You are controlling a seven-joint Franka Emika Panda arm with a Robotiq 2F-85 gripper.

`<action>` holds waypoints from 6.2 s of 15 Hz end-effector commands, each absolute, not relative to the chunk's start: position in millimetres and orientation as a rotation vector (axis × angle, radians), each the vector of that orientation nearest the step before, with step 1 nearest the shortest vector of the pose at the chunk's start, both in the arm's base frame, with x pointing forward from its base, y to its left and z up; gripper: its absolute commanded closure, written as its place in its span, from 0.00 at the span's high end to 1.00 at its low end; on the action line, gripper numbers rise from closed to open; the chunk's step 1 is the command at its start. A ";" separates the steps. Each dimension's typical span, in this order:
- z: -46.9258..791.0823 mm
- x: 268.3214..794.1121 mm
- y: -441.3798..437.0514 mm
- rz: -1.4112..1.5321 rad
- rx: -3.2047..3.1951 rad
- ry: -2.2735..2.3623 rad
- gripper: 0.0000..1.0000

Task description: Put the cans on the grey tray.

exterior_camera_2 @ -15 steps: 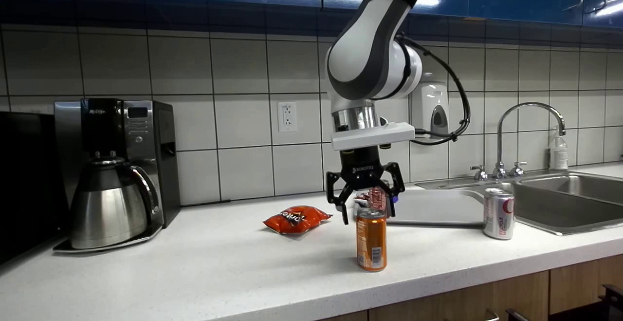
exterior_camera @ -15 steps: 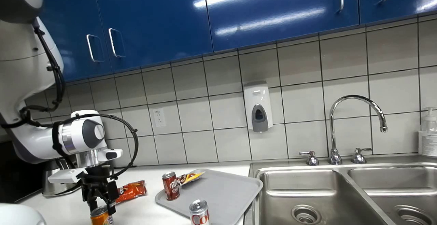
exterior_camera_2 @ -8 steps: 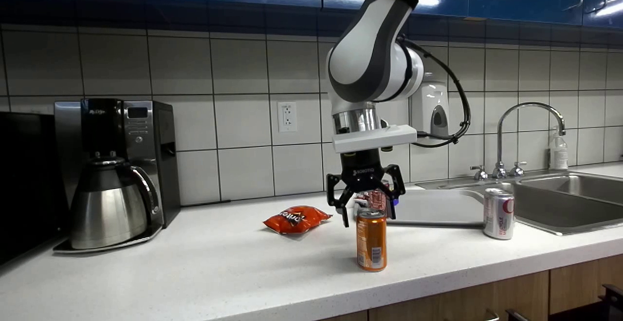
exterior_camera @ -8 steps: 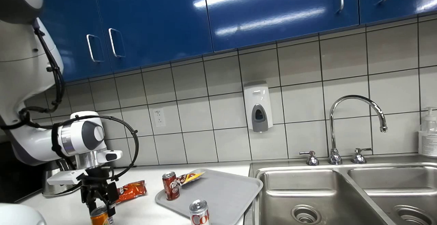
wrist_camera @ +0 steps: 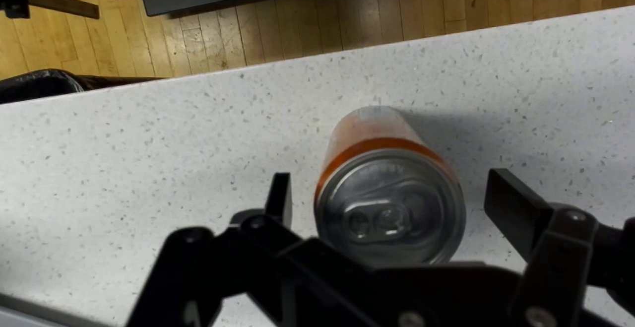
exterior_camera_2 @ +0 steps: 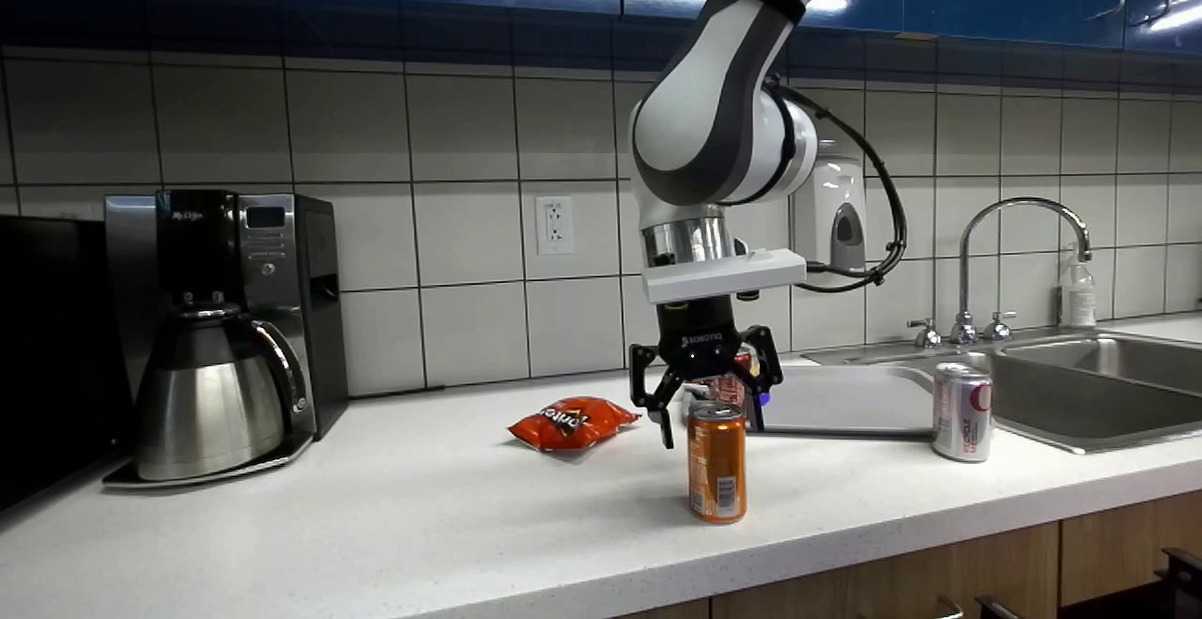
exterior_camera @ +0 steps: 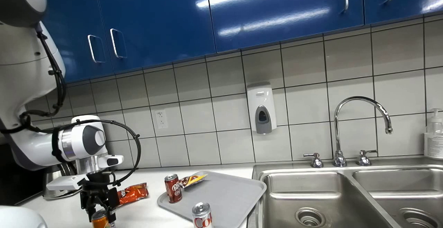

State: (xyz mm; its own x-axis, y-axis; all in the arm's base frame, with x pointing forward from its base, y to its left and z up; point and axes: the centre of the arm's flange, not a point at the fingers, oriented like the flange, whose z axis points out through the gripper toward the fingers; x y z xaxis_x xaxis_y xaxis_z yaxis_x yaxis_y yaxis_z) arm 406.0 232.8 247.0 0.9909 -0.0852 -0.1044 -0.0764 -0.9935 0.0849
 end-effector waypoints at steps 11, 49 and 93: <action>246.6 405.6 231.4 -0.154 3.080 -0.110 0.38; 286.6 483.3 58.7 0.071 3.041 -0.274 0.38; 296.2 557.9 -24.8 0.257 3.036 -0.317 1.00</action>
State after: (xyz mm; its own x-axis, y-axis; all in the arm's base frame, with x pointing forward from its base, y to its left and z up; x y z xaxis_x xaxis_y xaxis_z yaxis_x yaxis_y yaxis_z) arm 572.2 -19.1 275.6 0.9656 -0.2140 0.1480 -0.2264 -0.9713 0.0724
